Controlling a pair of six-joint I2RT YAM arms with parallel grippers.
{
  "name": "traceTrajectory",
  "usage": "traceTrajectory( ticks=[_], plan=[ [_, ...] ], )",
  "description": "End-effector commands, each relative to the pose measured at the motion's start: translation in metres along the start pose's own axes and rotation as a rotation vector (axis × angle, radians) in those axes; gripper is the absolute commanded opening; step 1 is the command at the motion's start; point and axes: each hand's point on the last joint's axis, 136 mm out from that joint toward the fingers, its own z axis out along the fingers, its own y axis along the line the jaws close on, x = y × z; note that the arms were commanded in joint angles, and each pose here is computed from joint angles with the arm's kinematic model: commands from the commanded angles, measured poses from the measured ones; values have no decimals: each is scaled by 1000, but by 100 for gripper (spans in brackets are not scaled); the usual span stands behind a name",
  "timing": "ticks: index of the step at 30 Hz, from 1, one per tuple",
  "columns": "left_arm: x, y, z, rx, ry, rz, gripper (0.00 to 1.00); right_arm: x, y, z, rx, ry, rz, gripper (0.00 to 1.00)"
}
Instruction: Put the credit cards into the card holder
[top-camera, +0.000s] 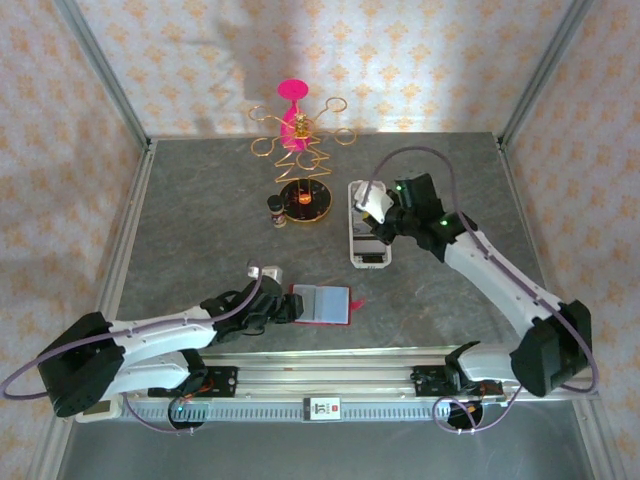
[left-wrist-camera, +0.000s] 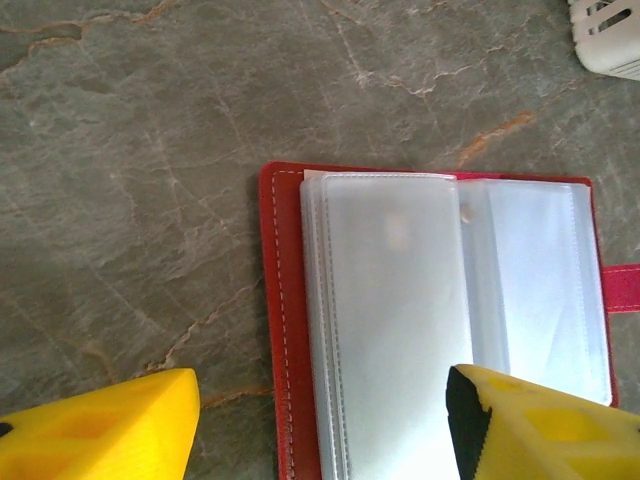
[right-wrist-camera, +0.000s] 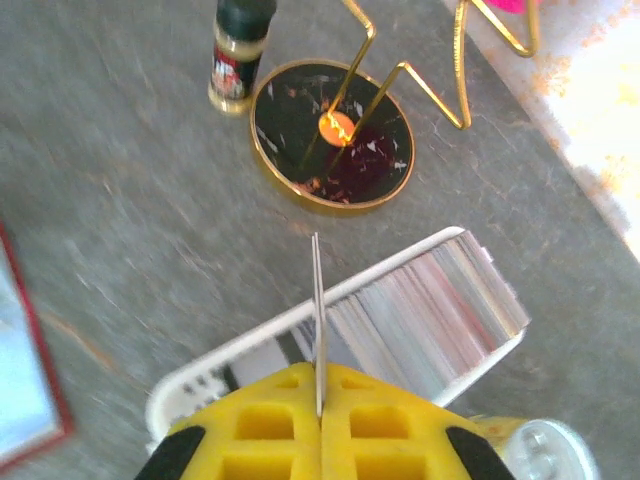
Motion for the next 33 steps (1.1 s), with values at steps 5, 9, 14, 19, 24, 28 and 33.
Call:
traceTrajectory(
  ticks=[5,9,14,19,24,28,33],
  plan=[
    [-10,2,1,-61,-5,29,67,-3,21,-14,-94,-60,755,0],
    [-11,-2,4,-70,6,41,67,-3,41,-26,-185,-126,1059,0],
    [-11,-2,6,-106,18,68,66,7,77,-17,-299,-145,1249,0],
    [-10,-1,10,-135,30,88,63,20,103,-3,-325,-116,1310,0],
    [-6,-3,14,-146,49,100,61,31,107,3,-303,-109,1327,0],
    [-4,-2,16,-165,58,113,60,41,120,11,-335,-75,1346,0],
    [-2,0,19,-186,70,123,59,49,130,17,-341,-58,1354,0]
  ],
)
